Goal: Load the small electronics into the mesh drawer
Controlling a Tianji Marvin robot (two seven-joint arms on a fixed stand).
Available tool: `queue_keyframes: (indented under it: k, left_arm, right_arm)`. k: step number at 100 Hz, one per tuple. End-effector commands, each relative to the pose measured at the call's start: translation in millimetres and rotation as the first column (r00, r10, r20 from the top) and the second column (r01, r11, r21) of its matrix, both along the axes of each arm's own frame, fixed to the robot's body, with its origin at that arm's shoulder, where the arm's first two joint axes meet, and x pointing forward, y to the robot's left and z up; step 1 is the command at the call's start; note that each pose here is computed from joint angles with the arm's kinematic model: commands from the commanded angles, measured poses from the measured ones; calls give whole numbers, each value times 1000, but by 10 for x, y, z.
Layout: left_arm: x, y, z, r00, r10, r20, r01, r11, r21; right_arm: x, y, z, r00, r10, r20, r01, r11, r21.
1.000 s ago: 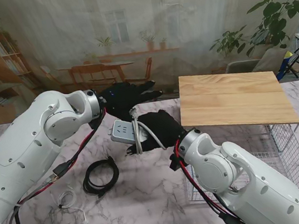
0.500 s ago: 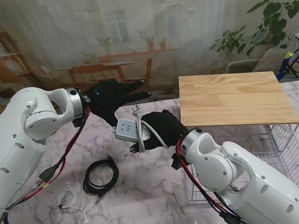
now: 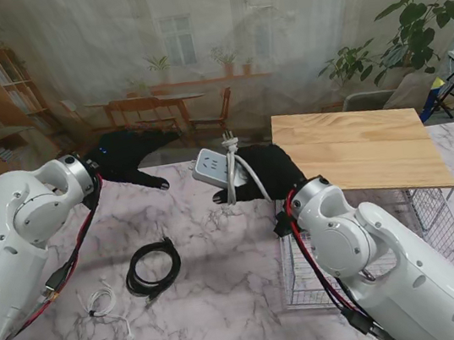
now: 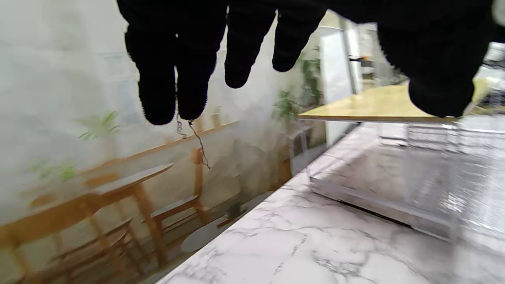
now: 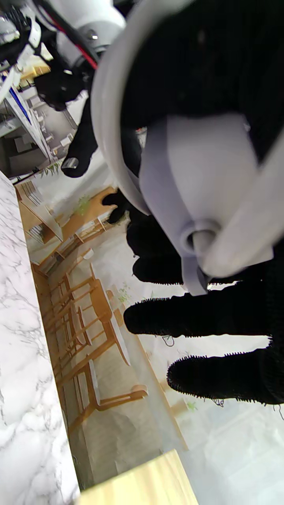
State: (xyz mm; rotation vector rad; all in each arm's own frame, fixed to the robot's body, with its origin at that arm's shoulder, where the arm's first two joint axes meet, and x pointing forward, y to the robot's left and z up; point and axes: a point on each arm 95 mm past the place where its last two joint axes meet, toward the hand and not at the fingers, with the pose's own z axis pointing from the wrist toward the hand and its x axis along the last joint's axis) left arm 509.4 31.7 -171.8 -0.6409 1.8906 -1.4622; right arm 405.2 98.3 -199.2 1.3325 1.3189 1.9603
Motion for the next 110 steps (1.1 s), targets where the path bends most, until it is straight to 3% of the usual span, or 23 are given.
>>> queue_keyframes:
  k: [1, 12, 25, 58, 86, 110]
  left_arm:
    - [30, 126, -258, 995, 56, -84, -57, 998, -7]
    - [78, 206, -411, 986, 116, -117, -121, 992, -35]
    - [100, 261, -563, 982, 146, -122, -151, 988, -36]
    - [94, 403, -812, 973, 193, -129, -198, 980, -29]
    - [43, 557, -921, 970, 212, -121, -214, 977, -8]
    - [23, 622, -997, 966, 218, -137, -216, 976, 25]
  right_arm:
    - [28, -82, 73, 1000, -23, 6, 23, 1000, -6]
    - [50, -219, 113, 998, -55, 21, 55, 998, -32]
    - [-3, -398, 127, 995, -88, 44, 91, 993, -72]
    - [-329, -900, 125, 982, -156, 108, 172, 971, -163]
    - [-730, -1221, -130, 968, -223, 119, 244, 949, -202]
    - [-1025, -1401, -313, 954, -274, 119, 297, 915, -272]
